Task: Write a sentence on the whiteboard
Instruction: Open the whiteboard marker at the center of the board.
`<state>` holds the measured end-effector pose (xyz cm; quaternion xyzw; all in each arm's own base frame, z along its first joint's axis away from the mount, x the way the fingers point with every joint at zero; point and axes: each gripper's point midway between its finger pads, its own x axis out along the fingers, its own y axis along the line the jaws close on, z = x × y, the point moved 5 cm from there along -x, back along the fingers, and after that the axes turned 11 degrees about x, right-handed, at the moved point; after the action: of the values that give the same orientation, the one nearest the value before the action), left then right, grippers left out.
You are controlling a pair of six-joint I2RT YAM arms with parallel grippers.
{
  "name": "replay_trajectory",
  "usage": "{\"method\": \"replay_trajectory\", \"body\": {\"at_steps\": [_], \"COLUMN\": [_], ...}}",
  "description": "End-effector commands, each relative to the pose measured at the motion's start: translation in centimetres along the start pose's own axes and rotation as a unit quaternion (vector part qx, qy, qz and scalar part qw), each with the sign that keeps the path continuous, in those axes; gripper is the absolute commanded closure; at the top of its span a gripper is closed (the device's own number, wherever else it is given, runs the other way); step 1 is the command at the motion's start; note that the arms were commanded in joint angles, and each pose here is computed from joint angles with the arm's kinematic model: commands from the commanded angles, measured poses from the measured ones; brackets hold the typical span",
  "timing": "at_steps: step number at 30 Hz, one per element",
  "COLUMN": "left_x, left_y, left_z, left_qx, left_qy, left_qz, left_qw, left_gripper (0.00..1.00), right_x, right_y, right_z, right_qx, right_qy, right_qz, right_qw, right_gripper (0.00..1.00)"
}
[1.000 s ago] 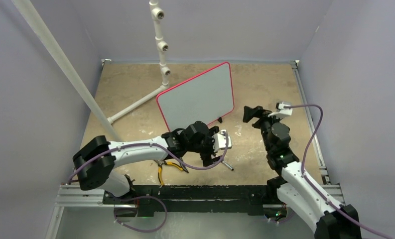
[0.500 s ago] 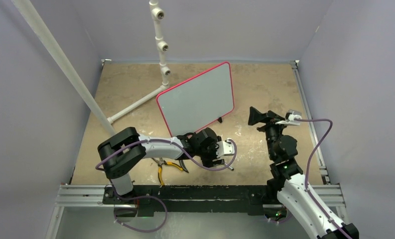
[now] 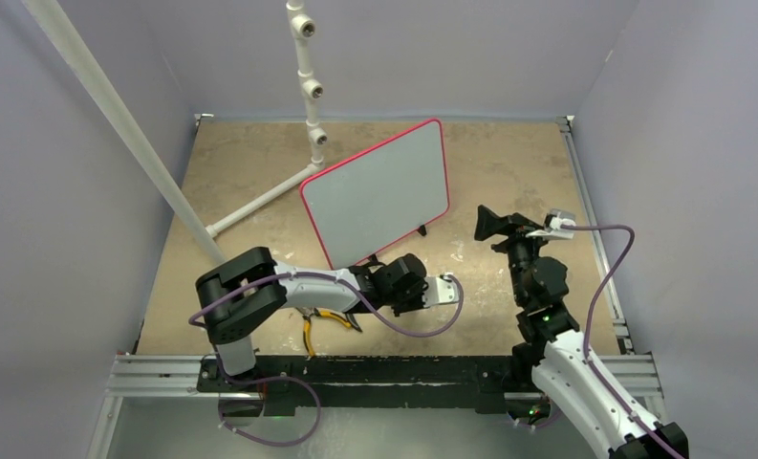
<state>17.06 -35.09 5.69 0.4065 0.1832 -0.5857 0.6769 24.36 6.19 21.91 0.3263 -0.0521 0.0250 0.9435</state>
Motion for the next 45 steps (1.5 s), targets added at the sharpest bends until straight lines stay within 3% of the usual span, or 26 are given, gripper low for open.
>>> {"method": "replay_trajectory", "body": {"at_steps": [1,8,12,15,18,25,31,34,45], "left_x": [0.2,-0.4,-1.5,-2.1,-2.0,-1.5,-1.4,-1.8,-8.5], "left_y": [-0.9,-0.4,-0.9,-1.0,-1.2,-1.0,-1.4,-1.3,3.7], "left_z": [-1.5,-0.4,0.5,0.3,-0.5,-2.0,-2.0,-1.7,3.1], "left_qx": [-0.025,-0.076,-0.088,-0.086,-0.077,-0.063,-0.061,-0.062,-0.089], "left_qy": [0.052,0.045,0.019,0.02,0.044,0.091,0.091,0.078,-0.079], "left_qz": [-0.012,0.021,0.0,-0.002,-0.005,0.006,-0.01,-0.007,0.122], "left_qw": [0.998,0.996,0.996,0.996,0.996,0.994,0.994,0.995,0.985], "left_gripper": [0.99,0.99,0.63,0.56,0.54,0.72,1.0,1.0,1.0], "right_x": [-0.1,0.0,0.1,0.2,0.2,0.0,-0.1,-0.1,-0.7], "right_y": [0.1,-0.3,-0.5,-0.6,-0.5,-0.5,-0.3,0.2,3.6], "right_z": [0.9,1.1,1.2,1.1,1.1,1.3,1.4,1.5,0.3], "right_qx": [0.002,0.016,0.017,0.016,0.015,0.017,0.019,0.022,0.022], "right_qy": [-0.026,-0.031,-0.028,-0.026,-0.025,-0.027,-0.029,-0.021,0.079], "right_qz": [0.001,-0.024,-0.038,-0.04,-0.039,-0.038,-0.033,-0.024,0.071], "right_qw": [1.0,0.999,0.999,0.999,0.999,0.999,0.999,0.999,0.994], "right_gripper": [0.03,0.04,0.04,0.04,0.04,0.04,0.04,0.04,0.03]}}
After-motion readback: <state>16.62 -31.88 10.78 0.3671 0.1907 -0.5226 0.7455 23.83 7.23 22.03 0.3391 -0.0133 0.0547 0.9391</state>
